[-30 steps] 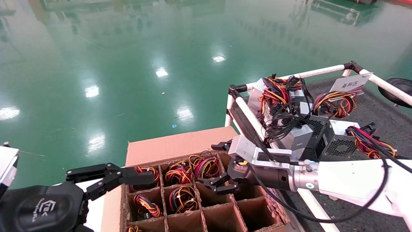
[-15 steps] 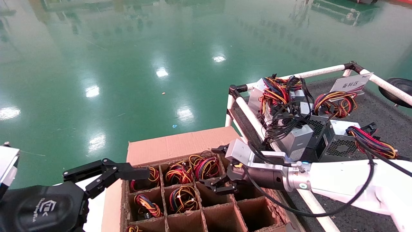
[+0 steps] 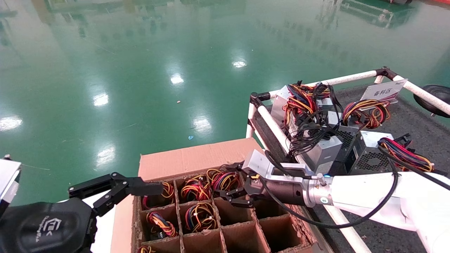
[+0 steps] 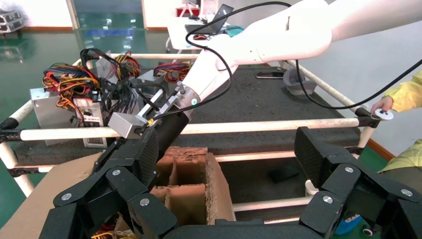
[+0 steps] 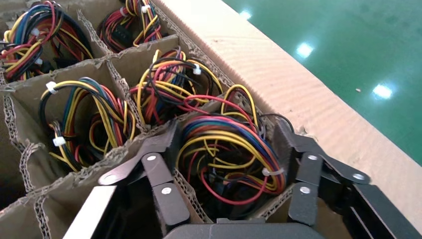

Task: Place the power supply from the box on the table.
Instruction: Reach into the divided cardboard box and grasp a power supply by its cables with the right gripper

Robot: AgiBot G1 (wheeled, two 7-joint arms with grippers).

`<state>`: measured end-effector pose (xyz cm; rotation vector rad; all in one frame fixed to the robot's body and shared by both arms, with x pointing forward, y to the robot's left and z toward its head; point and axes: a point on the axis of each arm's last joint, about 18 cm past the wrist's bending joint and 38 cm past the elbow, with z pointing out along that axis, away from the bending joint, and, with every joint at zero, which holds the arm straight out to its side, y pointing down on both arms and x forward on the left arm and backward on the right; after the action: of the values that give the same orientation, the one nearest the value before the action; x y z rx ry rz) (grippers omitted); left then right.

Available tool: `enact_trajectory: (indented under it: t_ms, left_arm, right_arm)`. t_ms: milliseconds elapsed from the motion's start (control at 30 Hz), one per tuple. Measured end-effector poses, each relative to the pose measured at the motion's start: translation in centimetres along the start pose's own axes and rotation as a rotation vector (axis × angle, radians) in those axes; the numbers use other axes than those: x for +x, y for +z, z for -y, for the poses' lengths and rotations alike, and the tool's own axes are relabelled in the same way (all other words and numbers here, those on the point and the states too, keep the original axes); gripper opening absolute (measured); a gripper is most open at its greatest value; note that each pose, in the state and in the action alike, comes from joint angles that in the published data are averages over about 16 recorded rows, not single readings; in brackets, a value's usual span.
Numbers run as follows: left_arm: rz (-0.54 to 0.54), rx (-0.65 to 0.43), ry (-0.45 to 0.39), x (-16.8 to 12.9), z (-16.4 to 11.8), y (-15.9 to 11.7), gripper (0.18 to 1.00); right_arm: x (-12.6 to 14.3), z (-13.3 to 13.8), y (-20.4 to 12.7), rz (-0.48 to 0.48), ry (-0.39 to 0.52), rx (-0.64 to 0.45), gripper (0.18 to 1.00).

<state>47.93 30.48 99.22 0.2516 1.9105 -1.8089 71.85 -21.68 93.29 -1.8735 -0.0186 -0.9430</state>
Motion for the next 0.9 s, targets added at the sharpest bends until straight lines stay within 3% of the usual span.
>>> enact_trajectory:
  t_ms: [633,900]
  left_arm:
    - [0.0,0.0,0.0,0.0,0.0,0.0,1.001]
    - [0.0,0.0,0.0,0.0,0.0,0.0,1.001]
  right_arm:
    - [0.5,0.5,-0.7,0.001,0.062,0.017,0.346]
    - [2.4,3.2,-2.8,-0.012,0.153,0.096,0.253]
